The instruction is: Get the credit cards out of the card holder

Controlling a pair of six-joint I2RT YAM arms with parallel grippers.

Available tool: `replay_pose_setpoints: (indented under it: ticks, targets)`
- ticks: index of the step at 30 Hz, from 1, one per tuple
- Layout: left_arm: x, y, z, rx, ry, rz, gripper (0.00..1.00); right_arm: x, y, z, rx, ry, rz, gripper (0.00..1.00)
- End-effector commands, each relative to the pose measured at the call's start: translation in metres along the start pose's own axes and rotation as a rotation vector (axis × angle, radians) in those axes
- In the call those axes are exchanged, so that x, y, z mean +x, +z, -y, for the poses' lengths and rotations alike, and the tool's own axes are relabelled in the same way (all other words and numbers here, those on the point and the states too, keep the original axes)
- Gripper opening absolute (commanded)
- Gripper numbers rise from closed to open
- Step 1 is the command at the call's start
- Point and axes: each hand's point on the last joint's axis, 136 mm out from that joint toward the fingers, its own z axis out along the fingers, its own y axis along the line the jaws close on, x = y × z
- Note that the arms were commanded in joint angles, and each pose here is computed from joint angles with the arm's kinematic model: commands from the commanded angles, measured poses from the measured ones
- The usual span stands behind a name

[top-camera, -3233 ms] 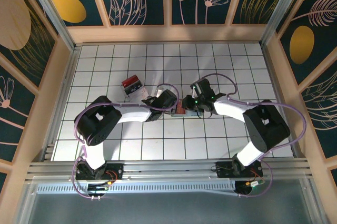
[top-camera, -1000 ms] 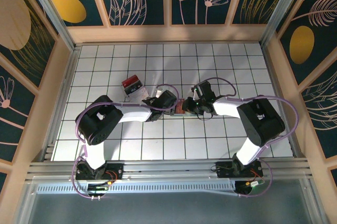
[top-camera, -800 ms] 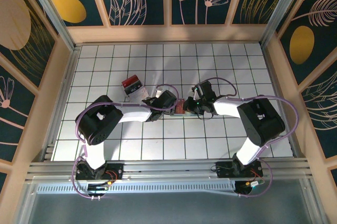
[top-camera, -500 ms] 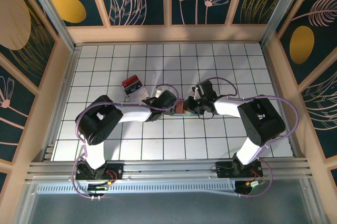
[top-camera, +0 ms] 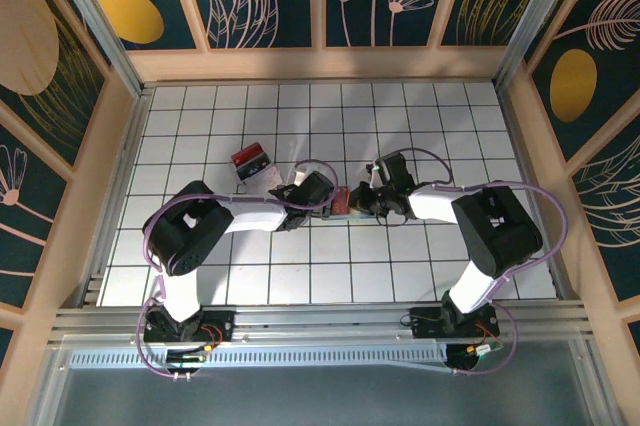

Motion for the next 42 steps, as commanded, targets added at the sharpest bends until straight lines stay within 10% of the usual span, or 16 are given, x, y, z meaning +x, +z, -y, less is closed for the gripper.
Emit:
replay_pose_setpoints:
  ticks: [1, 42]
  targets:
    - [0.033, 0.005, -0.004, -0.004, 0.043, -0.094, 0.99, -0.007, -0.006, -0.021, -0.089, -0.037, 0.030, 0.04]
    - [-0.013, -0.011, 0.018, 0.032, 0.108, 0.012, 0.99, -0.004, -0.026, -0.002, -0.032, 0.004, 0.054, 0.00]
